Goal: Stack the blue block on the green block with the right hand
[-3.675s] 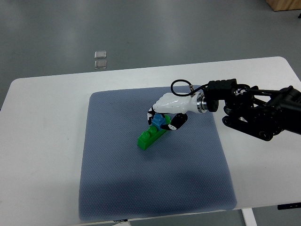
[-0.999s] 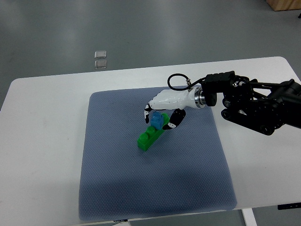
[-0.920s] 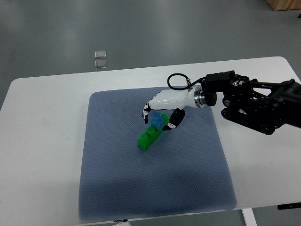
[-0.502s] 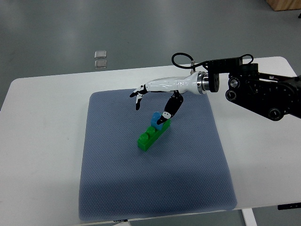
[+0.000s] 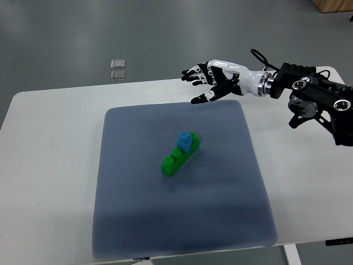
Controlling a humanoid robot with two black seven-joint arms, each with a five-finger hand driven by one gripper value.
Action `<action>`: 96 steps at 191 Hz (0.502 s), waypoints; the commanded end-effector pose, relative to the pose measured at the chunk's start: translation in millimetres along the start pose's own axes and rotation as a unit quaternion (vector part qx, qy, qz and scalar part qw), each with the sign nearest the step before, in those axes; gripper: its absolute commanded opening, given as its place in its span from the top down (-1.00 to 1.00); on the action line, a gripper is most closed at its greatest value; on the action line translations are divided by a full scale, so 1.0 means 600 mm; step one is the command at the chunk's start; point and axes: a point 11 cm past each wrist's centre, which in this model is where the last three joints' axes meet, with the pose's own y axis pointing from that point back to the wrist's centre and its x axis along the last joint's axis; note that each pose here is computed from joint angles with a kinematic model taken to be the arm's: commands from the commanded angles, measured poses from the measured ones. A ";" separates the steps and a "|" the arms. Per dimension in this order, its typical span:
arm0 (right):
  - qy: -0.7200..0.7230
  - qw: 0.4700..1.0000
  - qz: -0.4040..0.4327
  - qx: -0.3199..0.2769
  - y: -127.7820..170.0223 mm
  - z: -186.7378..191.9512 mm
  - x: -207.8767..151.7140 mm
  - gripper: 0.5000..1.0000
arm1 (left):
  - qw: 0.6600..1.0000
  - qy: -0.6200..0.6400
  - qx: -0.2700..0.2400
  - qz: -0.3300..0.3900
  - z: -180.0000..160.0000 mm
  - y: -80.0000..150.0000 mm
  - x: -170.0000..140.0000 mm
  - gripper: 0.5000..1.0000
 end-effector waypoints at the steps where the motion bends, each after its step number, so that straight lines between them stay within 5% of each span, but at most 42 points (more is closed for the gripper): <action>1: -0.098 0.995 0.035 0.000 0.014 0.032 0.022 -0.69 | 1.000 0.000 0.000 0.000 0.000 0.000 0.000 -1.00; 96: -0.355 0.927 0.105 0.055 0.033 0.103 0.038 -0.69 | 1.000 0.000 0.000 0.000 0.000 0.000 0.000 -1.00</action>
